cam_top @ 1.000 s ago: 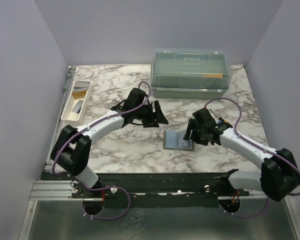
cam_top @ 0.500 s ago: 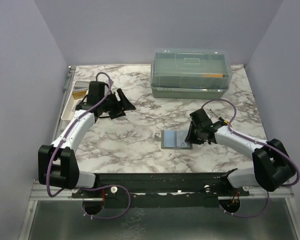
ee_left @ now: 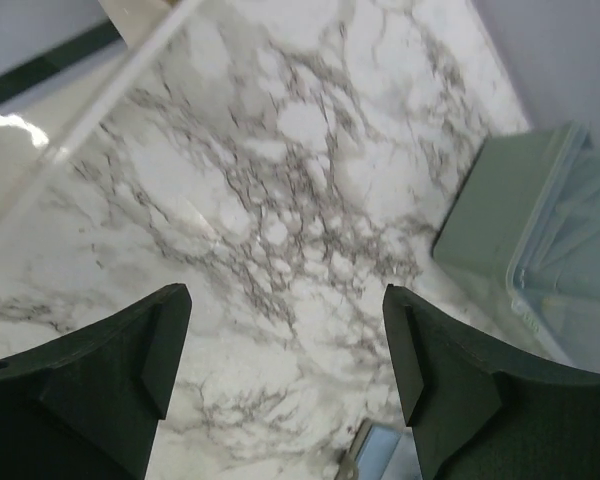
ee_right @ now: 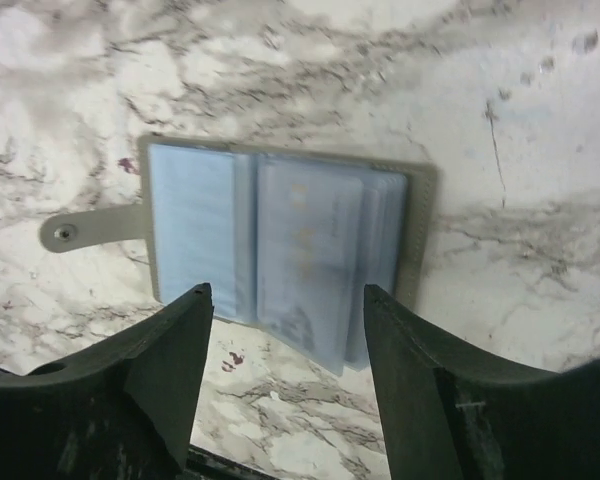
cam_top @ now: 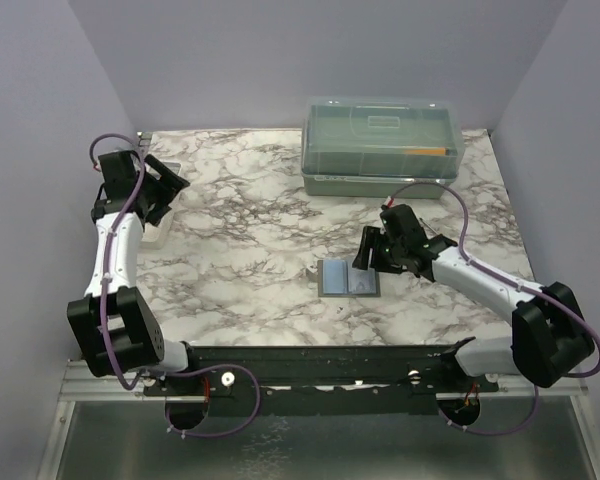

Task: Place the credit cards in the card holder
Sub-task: Turn over the card slot in the card holder, then pick up the credit card from the storage box.

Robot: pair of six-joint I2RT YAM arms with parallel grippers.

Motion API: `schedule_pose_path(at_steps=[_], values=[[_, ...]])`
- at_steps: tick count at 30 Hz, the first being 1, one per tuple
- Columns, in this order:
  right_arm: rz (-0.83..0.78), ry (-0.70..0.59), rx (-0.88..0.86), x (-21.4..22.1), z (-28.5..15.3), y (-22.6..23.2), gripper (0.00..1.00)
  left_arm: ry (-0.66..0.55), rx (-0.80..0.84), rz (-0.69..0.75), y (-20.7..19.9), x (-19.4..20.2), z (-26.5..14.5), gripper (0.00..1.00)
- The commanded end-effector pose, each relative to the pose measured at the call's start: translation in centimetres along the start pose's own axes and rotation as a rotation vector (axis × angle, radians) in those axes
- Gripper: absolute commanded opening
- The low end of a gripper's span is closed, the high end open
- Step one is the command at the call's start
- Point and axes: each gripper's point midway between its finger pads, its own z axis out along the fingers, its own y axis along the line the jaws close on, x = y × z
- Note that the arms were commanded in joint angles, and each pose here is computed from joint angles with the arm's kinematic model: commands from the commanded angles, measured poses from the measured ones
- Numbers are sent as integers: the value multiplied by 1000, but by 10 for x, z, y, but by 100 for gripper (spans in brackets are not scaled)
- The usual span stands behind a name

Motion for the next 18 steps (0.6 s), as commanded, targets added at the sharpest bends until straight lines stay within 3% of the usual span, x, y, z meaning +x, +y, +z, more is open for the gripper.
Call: schedule_pose_path(at_steps=[1, 10, 18], values=[[-90, -68, -81, -26, -8, 17, 67, -255, -49, -172, 12, -74, 25, 85], [-58, -69, -74, -33, 0, 0, 67, -487, -44, -430, 31, -141, 93, 87], [-38, -75, -62, -32, -2, -5, 67, -533, -119, -510, 60, -152, 131, 88]])
